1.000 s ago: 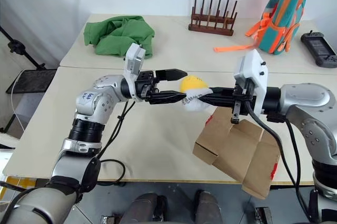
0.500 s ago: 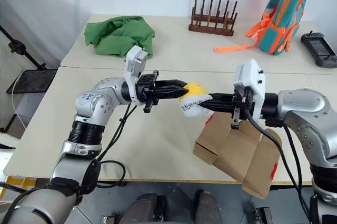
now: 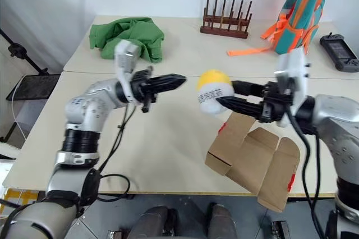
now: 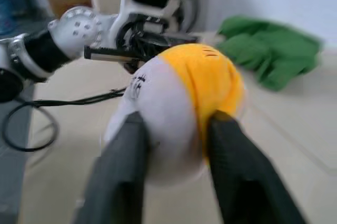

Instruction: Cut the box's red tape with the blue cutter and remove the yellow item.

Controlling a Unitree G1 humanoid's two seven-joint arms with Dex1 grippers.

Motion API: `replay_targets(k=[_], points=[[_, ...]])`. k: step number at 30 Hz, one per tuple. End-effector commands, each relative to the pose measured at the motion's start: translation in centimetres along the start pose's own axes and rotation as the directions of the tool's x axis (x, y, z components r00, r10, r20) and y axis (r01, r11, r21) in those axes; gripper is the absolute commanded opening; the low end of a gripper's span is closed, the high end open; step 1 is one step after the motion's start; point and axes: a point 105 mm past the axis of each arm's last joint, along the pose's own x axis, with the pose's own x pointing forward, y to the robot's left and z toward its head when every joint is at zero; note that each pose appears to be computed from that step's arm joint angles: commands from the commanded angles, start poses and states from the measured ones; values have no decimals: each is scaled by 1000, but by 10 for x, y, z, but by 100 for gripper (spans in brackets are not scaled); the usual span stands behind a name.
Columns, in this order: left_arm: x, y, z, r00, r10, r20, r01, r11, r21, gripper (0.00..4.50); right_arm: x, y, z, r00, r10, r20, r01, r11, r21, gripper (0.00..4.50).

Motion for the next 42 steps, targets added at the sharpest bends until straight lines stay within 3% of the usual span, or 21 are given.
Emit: replay_targets(k=[1,4,5,7,12,18,22,25,28,30,34,37,38,42], points=[[-26,7,11,992,124,18,-125,989,74,0,-21,0,15,997,-70,21,72,989,-126,326],[-58,13,0,966,257,-21,-255,964,73,0,-37,7,19,994,-49,94,61,990,-127,431],[-64,13,-2,960,278,-26,-276,959,70,0,-40,8,15,996,-54,75,63,990,-126,445],[-71,7,-6,959,283,-10,-282,958,48,0,-41,11,9,997,-40,61,42,998,-40,445],[-43,-5,-18,978,209,-25,-207,977,46,0,-19,9,3,997,-1,81,5,999,-50,445],[-33,1,-22,982,172,-83,-165,982,91,0,-38,1,11,998,-28,51,32,996,-82,445],[-12,2,-53,950,110,-294,-62,984,168,0,-55,2,6,997,-74,-7,73,991,-112,445],[0,-8,-65,919,10,-393,103,959,265,60,-69,10,2,993,-103,-60,96,988,-121,450],[10,-1,-75,903,5,-430,138,944,300,151,-87,18,-4,981,-156,-112,144,983,-111,450],[17,17,-79,897,94,-432,83,924,374,205,-96,24,-6,971,-194,-139,180,978,-109,450],[29,27,-59,954,114,-278,20,899,437,333,-104,38,-9,958,-235,-161,223,970,-92,450],[23,31,-50,960,115,-254,8,899,439,429,-107,42,-10,952,-260,-161,250,965,-80,450],[19,37,-49,952,151,-266,-17,893,449,446,-108,43,-11,950,-268,-162,258,963,-79,450],[7,60,-47,922,290,-255,-131,857,499,446,-109,43,-12,945,-287,-156,278,958,-76,450]])
